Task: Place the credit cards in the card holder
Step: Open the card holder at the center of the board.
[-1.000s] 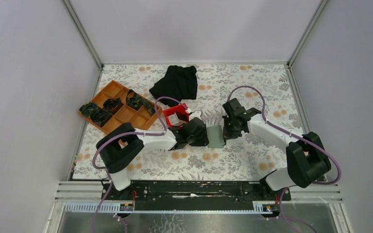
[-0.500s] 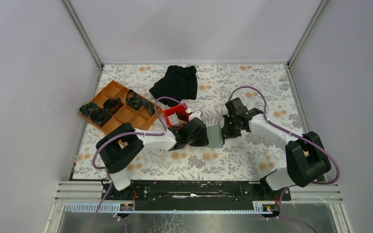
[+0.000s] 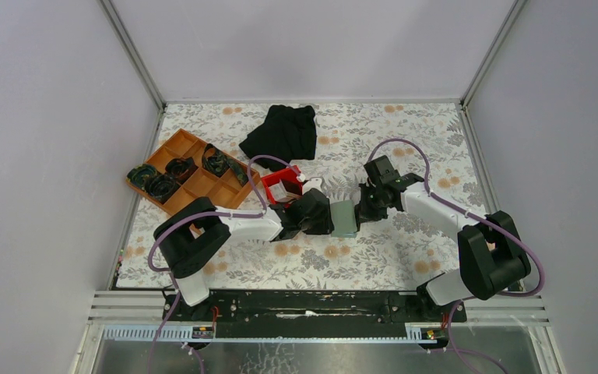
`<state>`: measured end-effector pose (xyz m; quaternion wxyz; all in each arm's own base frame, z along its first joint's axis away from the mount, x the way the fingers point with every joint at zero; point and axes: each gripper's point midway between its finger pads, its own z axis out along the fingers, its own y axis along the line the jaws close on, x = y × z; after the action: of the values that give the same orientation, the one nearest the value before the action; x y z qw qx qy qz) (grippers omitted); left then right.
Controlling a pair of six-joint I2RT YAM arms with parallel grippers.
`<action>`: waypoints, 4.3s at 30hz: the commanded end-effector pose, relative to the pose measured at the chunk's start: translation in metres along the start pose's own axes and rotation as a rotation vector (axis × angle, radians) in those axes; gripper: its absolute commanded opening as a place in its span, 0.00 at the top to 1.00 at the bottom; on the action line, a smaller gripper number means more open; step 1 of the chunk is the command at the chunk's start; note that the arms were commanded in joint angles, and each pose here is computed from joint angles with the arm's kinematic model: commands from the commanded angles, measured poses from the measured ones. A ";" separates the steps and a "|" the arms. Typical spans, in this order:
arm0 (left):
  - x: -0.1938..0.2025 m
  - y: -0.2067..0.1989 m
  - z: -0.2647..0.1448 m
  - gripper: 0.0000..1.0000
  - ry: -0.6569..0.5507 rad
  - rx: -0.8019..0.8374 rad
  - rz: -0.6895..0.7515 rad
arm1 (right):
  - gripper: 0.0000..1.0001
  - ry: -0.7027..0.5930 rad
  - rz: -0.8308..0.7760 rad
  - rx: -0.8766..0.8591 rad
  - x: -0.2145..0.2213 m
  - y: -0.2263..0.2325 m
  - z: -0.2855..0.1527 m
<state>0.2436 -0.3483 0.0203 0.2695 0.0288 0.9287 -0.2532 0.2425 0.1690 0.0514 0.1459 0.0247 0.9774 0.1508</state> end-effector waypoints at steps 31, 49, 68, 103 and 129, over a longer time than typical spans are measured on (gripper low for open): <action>-0.005 0.034 -0.012 0.50 -0.035 -0.155 -0.012 | 1.00 -0.051 -0.001 -0.117 -0.026 0.027 -0.016; 0.013 0.047 -0.008 0.50 0.020 -0.186 -0.013 | 1.00 -0.038 0.025 -0.156 -0.025 0.029 -0.012; 0.026 0.062 -0.015 0.50 0.042 -0.223 -0.018 | 1.00 -0.012 0.047 -0.221 -0.021 0.037 -0.008; 0.030 0.068 -0.015 0.51 0.058 -0.254 -0.032 | 1.00 -0.074 -0.040 -0.172 -0.033 0.030 -0.021; 0.032 0.067 -0.015 0.51 0.060 -0.251 -0.037 | 1.00 -0.052 -0.047 -0.156 -0.026 0.024 -0.018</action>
<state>0.2425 -0.3205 0.0182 0.2790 -0.0188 0.9366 -0.2113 0.2567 0.1844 0.0713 0.1574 0.0029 0.9632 0.2177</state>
